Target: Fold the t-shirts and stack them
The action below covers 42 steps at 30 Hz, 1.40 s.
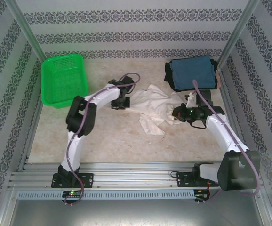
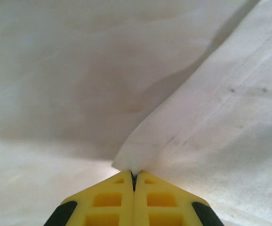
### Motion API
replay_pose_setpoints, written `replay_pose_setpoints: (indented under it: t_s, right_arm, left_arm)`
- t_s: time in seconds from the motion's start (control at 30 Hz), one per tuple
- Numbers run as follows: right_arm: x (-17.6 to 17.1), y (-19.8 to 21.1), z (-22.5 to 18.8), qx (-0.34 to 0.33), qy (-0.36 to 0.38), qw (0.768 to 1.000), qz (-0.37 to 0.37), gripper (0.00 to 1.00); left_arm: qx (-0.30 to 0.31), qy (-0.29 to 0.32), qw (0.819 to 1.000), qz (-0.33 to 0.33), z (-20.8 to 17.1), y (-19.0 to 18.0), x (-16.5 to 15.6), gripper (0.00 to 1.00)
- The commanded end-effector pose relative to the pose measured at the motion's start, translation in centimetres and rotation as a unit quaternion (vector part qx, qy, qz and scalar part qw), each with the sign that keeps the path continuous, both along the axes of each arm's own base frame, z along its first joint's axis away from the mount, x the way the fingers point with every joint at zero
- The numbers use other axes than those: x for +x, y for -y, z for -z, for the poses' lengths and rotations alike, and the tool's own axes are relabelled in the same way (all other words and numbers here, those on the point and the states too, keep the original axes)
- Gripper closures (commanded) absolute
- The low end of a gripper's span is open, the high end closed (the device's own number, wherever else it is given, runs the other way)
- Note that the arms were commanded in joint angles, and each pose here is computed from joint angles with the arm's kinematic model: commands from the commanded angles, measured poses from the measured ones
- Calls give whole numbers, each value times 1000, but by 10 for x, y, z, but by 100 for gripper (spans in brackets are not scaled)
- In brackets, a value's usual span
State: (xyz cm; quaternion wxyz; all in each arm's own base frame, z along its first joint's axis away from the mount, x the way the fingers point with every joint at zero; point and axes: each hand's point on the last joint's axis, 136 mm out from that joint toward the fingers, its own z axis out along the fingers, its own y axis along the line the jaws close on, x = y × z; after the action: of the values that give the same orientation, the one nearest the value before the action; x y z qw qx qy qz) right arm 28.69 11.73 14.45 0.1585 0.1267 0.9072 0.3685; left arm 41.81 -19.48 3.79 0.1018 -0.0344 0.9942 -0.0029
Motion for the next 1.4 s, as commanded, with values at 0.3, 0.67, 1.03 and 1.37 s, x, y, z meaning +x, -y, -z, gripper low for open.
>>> replay_pose_setpoints:
  t_s: [0.3,0.67,1.03,1.37]
  right_arm:
    - [14,-10,-15,-25,39,998,-31,94]
    - [78,3,-138,-9,231,973,22,92]
    - [146,30,-294,35,407,910,78,91]
    - [141,29,-386,34,515,855,53,88]
  left_arm:
    - [-144,156,977,-20,-116,20,13,100]
    - [-280,342,897,-8,-296,11,57,100]
    - [-390,518,760,42,-493,0,103,100]
    - [-441,603,664,38,-578,-59,90,100]
